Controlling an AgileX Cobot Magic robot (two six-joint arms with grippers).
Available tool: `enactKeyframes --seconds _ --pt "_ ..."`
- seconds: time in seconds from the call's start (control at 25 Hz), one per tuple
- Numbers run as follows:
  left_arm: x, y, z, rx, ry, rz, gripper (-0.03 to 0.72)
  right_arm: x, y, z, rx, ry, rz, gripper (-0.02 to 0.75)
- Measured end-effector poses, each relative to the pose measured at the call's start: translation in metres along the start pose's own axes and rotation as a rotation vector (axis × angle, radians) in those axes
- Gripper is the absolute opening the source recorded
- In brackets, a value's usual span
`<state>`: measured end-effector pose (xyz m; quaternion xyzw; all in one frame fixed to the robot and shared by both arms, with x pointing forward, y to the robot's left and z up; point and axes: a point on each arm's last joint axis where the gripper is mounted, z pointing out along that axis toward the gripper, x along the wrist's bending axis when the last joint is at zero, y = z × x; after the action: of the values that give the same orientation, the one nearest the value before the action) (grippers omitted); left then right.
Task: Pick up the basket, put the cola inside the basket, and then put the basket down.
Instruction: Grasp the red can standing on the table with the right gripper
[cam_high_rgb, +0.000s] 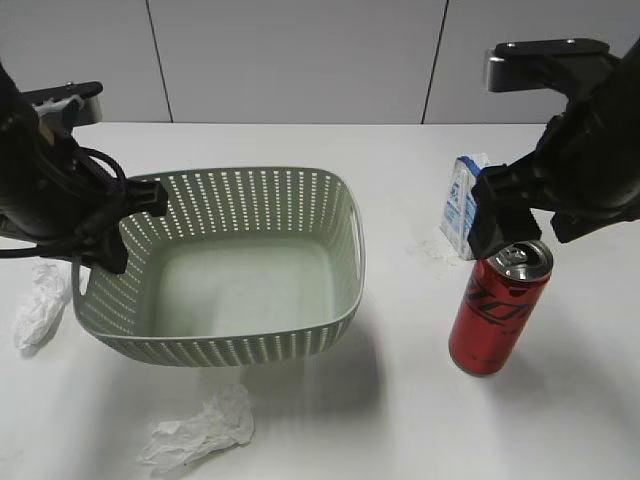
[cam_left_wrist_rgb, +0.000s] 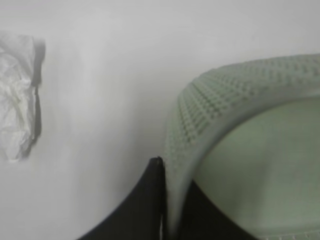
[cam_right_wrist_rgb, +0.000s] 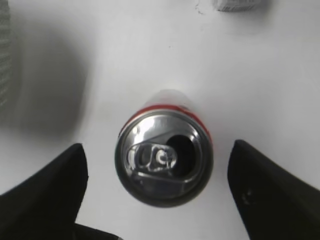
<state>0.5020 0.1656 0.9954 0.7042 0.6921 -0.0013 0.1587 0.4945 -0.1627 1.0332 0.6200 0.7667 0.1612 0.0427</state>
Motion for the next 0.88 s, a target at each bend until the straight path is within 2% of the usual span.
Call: enactKeyframes --seconds 0.32,0.4,0.52,0.68,0.88 --pt "-0.001 0.001 0.0 -0.013 -0.006 -0.001 -0.001 -0.004 0.004 0.036 0.082 -0.056 0.06 0.651" --pt "-0.001 0.001 0.0 -0.013 -0.006 -0.001 -0.001 -0.004 0.004 0.043 0.1 -0.062 0.064 0.61" --pt "-0.001 0.001 0.0 -0.013 -0.006 -0.001 -0.001 -0.004 0.004 0.044 0.106 -0.064 0.065 0.494" --pt "0.0 0.001 0.0 -0.015 -0.005 0.008 -0.001 -0.004 0.002 0.04 0.119 -0.067 0.039 0.496" --pt "0.0 0.001 0.0 -0.016 -0.004 0.02 -0.001 -0.003 0.003 0.013 0.098 -0.055 -0.054 0.496"
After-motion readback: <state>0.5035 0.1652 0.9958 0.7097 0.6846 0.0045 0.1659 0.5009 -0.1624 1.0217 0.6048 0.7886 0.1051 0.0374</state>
